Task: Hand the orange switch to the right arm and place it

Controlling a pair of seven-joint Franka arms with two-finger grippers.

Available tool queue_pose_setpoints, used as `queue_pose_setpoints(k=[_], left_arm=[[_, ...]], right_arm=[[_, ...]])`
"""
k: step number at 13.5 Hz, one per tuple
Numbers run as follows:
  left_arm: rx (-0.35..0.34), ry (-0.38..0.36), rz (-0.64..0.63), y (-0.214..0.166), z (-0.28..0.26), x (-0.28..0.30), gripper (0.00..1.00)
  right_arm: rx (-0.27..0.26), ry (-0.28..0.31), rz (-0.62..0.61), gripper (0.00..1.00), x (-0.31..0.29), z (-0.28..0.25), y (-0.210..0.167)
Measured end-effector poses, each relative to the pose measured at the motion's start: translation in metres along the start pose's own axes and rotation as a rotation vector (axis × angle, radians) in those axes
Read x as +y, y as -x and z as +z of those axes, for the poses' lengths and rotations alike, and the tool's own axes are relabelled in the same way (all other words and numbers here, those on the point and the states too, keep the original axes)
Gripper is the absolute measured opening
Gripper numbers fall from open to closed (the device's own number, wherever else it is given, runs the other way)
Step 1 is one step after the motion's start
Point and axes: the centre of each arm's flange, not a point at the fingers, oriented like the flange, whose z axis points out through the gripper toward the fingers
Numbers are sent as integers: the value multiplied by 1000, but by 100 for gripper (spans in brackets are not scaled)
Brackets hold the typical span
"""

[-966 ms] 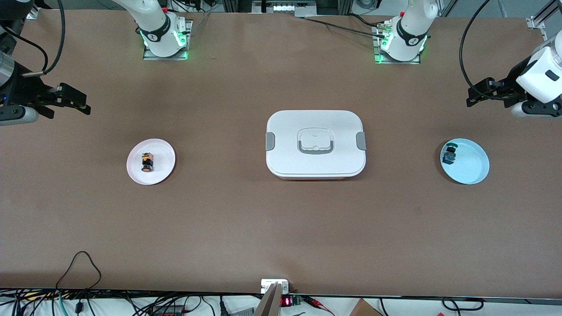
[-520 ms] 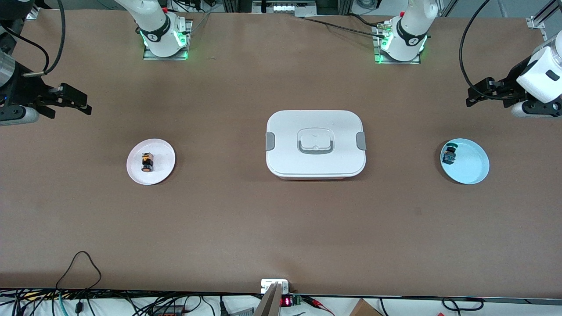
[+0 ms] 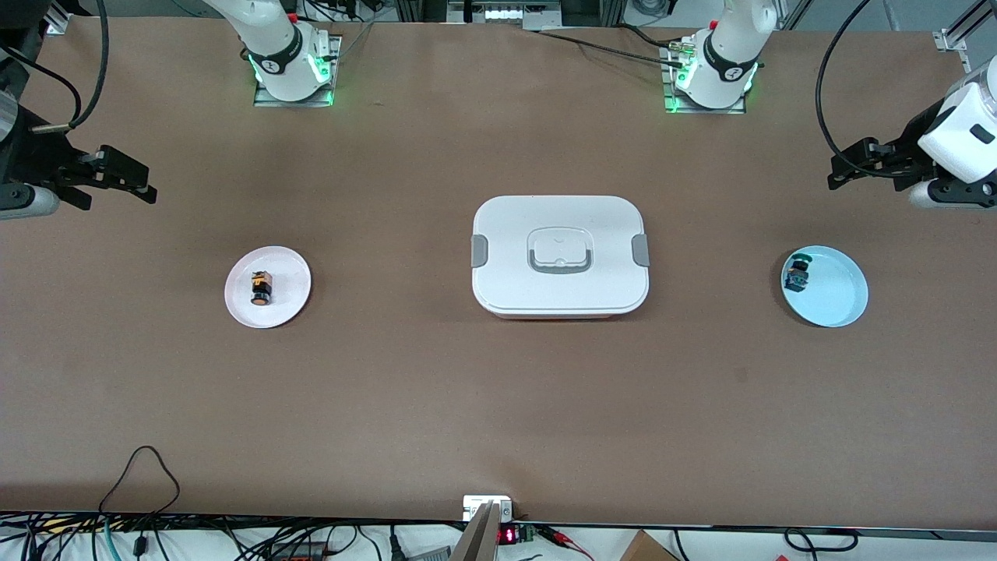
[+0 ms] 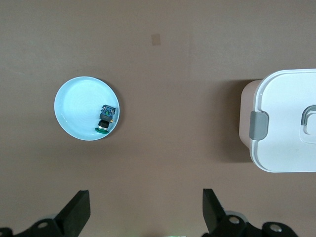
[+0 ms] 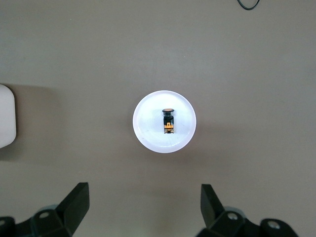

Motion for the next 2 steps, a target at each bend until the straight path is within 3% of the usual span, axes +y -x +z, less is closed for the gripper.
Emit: queue_pose_setpoints(k=[2], left_arm=[[0, 0, -2, 0, 0, -1, 100]], right_arm=[[0, 0, 1, 100, 0, 0, 0]])
